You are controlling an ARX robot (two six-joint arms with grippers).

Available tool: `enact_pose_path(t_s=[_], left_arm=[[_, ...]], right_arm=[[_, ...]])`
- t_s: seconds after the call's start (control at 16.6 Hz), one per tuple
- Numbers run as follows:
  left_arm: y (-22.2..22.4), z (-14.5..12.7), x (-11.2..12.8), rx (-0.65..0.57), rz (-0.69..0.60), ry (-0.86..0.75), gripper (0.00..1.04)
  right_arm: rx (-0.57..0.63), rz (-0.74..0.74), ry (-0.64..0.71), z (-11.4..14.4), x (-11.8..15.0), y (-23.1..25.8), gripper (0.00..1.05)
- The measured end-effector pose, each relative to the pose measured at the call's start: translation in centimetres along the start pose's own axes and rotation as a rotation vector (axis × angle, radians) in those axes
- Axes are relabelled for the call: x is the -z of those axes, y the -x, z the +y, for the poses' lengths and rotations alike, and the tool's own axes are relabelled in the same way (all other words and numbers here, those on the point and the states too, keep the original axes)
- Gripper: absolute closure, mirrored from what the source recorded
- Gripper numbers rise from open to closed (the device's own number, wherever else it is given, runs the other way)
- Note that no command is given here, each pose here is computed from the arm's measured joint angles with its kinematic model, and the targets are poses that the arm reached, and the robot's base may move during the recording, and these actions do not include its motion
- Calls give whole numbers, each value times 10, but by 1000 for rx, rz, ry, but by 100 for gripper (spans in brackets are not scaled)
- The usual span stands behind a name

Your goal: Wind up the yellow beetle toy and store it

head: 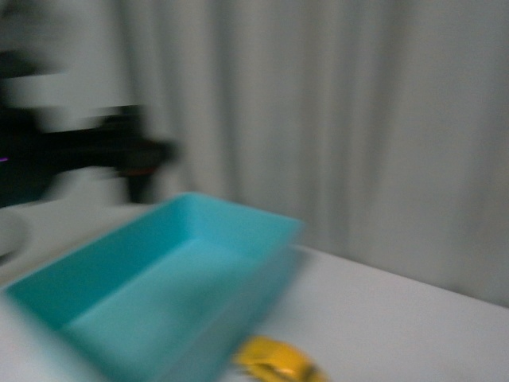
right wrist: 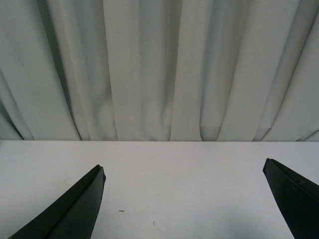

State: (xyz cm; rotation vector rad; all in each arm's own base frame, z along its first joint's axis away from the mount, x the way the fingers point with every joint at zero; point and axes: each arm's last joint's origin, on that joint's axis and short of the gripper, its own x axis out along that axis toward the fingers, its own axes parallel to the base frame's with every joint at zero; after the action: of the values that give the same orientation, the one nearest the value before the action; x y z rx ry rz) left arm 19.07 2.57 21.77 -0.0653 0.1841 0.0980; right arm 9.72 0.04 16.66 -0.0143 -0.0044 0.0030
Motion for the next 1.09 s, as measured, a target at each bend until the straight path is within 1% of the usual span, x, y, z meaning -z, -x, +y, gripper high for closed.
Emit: enact_pose_path(t_s=[0.12,0.24,0.3,0.36,0.48,0.6,0.72,0.85,0.97,1.09], left_arm=[[-31,-4,-19,97,58,-140,7],[-55,-16,-32,218,119,-263,7],[-70,-26,-41,285,149,-347,7],[-82,-35,-49,323,168,-439,7],[-100,-54,-54,410,220,-637,7],[-113,-79,-38,556,340,-894,7],[-118,-93,-24,639,411,-1063,7],[-124,-110,3,756,524,-1312,7],[-133,-121,33,836,587,-1535,7],[-137,-131,54,916,606,-1625,7]], right_arm=[[-1,0,0,0,0,0,7],[-1,0,0,0,0,0,7],[-1,0,0,0,0,0,7],[-1,0,0,0,0,0,7],[-1,0,0,0,0,0,7],[-1,0,0,0,0,0,7],[-1,0,0,0,0,0,7],[-1,0,0,0,0,0,7],[-1,0,0,0,0,0,7],[-1,0,0,0,0,0,7]])
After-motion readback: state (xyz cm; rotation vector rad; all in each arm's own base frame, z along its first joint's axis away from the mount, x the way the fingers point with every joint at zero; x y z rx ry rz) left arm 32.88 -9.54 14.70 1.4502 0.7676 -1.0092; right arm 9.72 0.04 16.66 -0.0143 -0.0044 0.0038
